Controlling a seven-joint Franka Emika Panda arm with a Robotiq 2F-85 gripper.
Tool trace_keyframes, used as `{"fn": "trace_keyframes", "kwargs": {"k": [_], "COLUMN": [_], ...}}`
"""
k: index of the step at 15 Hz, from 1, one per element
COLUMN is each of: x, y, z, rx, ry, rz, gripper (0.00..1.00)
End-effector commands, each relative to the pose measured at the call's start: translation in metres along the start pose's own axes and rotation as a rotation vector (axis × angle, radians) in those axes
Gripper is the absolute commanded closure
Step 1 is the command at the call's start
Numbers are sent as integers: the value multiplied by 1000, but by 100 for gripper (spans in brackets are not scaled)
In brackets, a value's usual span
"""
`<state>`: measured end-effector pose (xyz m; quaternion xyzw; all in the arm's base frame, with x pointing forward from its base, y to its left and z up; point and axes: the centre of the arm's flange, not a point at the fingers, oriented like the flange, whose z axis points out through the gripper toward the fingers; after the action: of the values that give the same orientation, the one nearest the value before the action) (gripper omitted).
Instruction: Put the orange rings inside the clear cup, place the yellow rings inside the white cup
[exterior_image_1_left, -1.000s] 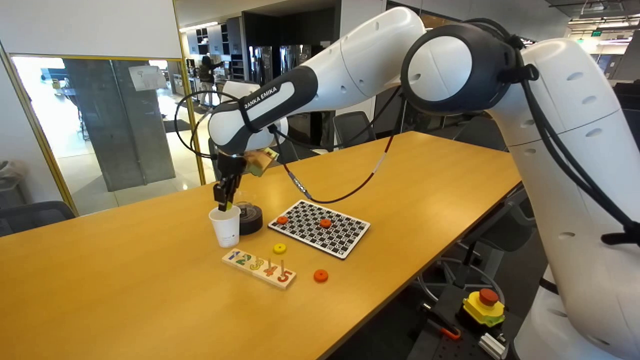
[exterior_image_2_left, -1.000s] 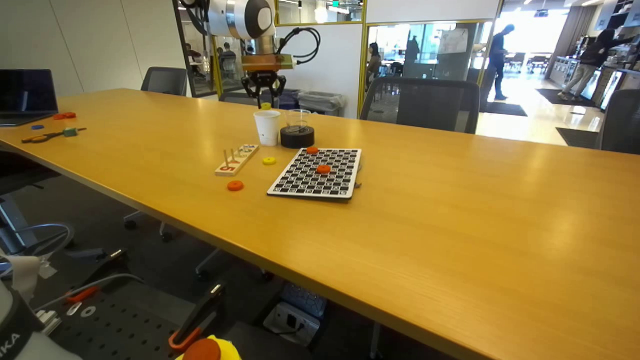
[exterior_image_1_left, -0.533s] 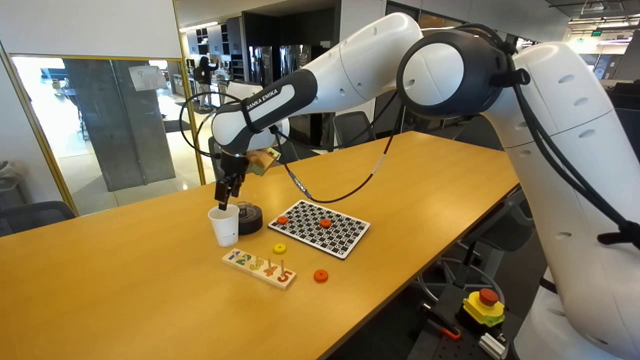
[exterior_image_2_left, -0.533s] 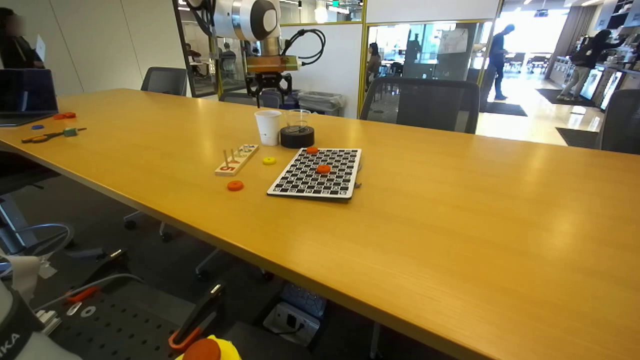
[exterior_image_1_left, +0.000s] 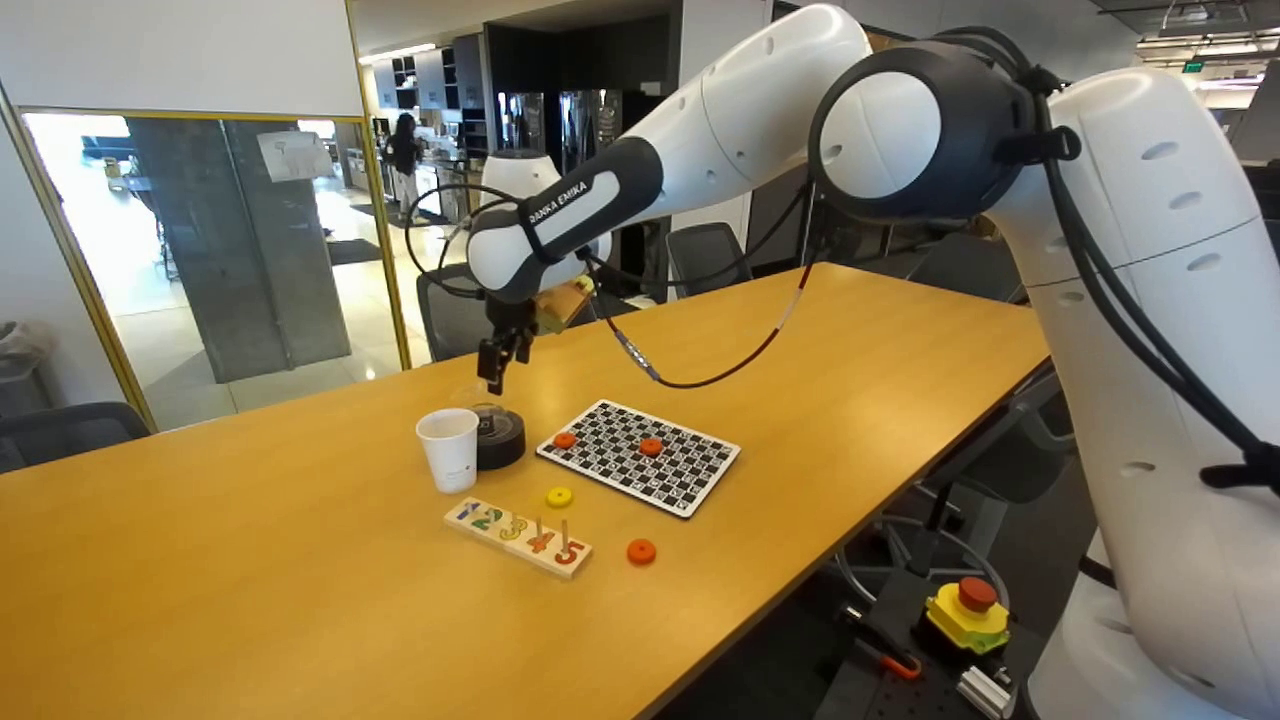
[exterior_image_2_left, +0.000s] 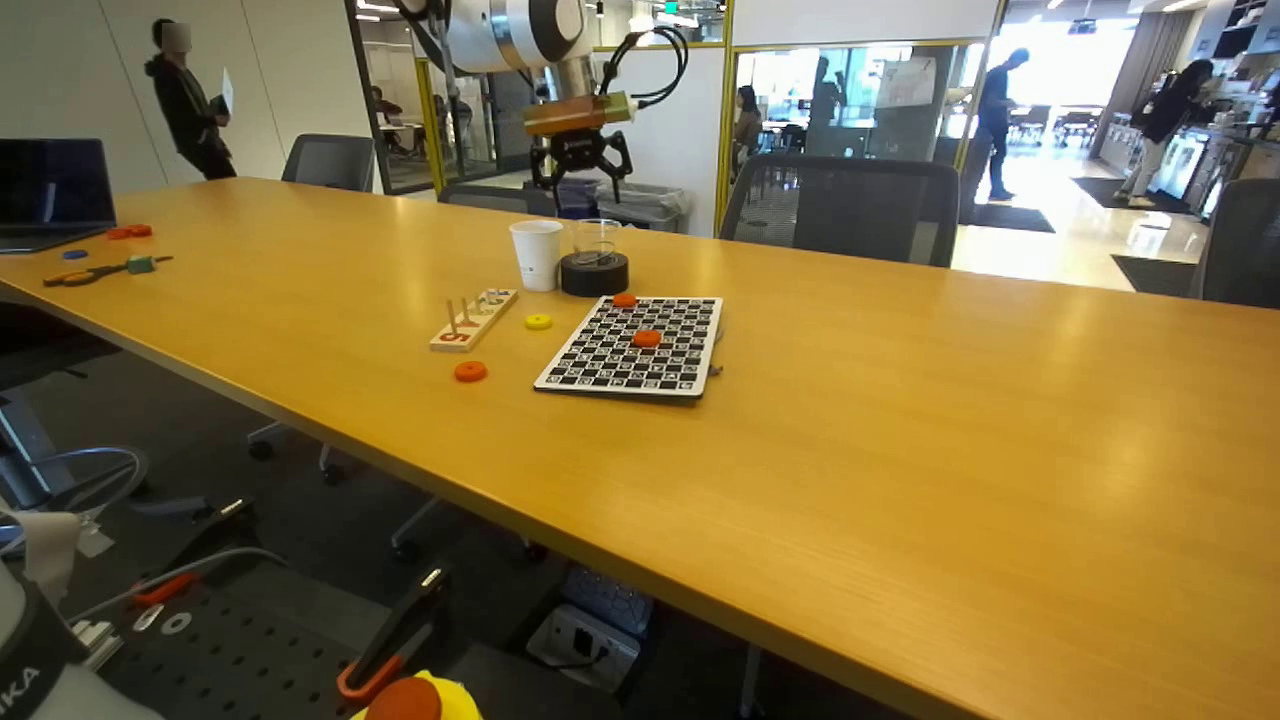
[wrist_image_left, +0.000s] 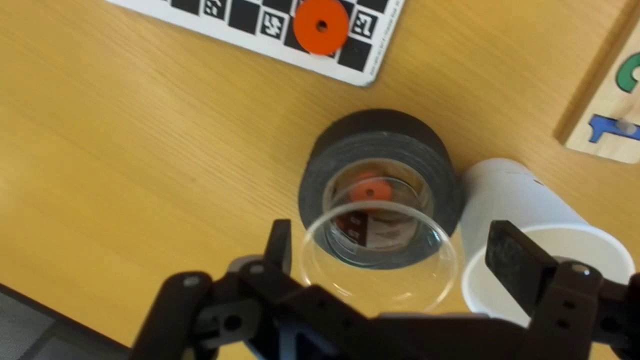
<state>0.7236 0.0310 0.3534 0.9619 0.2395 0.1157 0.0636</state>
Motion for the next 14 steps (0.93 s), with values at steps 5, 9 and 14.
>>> {"fn": "trace_keyframes", "kwargs": {"k": [5,9,14], "x": [-38,-52,-61], "y": [31,36,40], "z": [51,82,100], "rx": [-52,-2,33], "ry": [-138,-180,-197], "rz": [101,119,143], "gripper": [0,0,0]}}
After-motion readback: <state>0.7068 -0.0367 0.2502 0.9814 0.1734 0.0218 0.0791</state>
